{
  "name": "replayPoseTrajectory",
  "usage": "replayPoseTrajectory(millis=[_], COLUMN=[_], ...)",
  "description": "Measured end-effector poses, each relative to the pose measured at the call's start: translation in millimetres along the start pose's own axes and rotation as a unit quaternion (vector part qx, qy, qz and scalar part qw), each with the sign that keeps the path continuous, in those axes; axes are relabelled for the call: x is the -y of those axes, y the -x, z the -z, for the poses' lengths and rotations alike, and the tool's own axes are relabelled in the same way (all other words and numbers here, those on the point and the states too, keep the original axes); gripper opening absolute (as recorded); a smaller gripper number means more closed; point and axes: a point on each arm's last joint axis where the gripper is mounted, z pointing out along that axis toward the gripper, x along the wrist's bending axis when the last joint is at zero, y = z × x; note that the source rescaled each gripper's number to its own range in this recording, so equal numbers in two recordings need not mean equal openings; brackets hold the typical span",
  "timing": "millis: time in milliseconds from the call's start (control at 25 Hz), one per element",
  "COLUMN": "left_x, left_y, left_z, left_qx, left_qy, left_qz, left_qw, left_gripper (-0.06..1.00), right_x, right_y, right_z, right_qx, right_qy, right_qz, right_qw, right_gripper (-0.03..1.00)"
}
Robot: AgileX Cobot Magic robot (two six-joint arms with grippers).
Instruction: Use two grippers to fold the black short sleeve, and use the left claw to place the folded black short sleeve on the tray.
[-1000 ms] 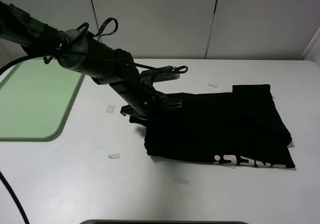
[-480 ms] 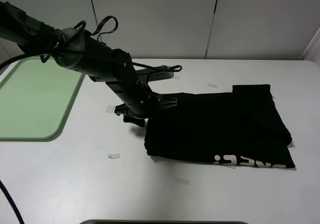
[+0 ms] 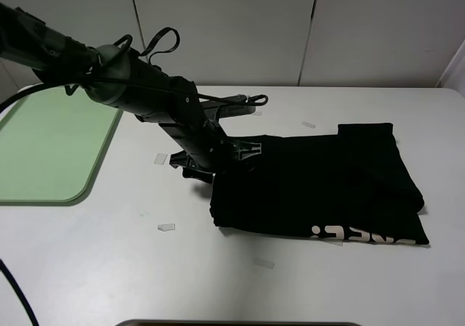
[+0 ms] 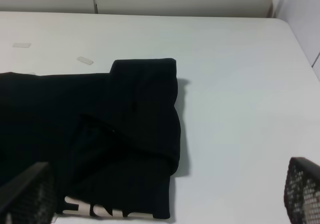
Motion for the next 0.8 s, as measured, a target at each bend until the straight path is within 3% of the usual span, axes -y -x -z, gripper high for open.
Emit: replayPoseTrajectory(millis=[400, 800], left_x=[3.6, 5.5], left_y=[6.9, 2.9], left_z=[-1.8, -4.5], left_qx=[0.001, -0.009], left_qy=[0.008, 0.002], left_qz=[-0.023, -0.034], left_qw=[1.0, 0.999], left_gripper=[0.8, 0.45], right_x=[0.0, 0.0], right_y=[0.0, -0.1], right_z=[0.0, 0.0], right_qx=[0.0, 0.0], right_qy=[0.0, 0.0], right_qz=[0.0, 0.0], right_qw=[1.0, 1.0], right_gripper=[1.0, 1.0])
